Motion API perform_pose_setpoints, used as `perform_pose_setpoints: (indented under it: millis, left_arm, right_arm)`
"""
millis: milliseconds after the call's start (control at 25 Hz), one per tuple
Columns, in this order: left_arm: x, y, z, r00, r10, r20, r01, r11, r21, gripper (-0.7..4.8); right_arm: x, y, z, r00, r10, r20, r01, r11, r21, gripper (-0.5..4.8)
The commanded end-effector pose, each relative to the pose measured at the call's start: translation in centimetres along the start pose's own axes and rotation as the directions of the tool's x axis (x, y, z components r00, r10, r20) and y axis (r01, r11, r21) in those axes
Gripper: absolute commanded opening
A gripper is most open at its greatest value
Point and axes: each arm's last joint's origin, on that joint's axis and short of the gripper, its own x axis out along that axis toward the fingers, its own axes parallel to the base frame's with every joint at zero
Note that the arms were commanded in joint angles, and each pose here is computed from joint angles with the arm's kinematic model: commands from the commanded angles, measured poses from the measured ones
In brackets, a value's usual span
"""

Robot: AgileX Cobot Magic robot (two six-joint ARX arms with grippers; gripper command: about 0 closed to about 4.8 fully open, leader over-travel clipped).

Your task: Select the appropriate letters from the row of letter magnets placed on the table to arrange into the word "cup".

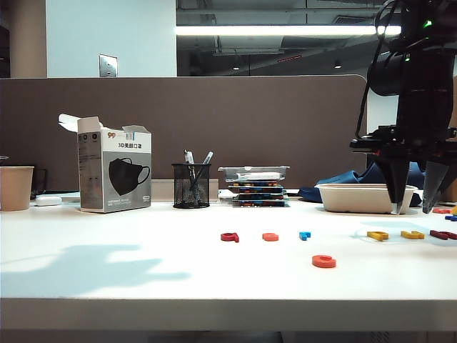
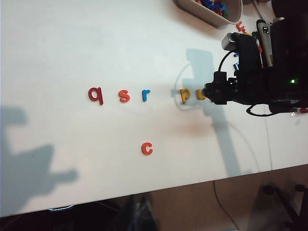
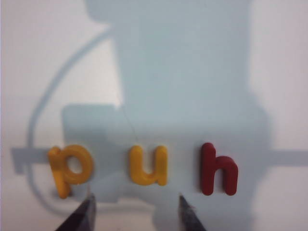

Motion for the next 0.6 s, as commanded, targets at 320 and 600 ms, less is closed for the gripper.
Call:
perform_pose_setpoints:
  millis: [320, 600]
  left_arm:
    - [-0.2, -0.1, 0.1, 1.000, -0.008, 0.012, 0.008, 1.000, 0.004, -0.05]
    - [-0.2, -0.1, 0.1, 1.000, -0.008, 0.012, 0.008, 1.000, 0.004, -0.05]
  right_arm:
    - [1.1, 0.0, 0.4, 1.000, 0.001, -0.007, -0.001, 1.000, -0.010, 2.16]
    - [1.9, 0.0, 0.4, 1.000, -0.001, -0.023, 0.001, 1.000, -0.009, 2.16]
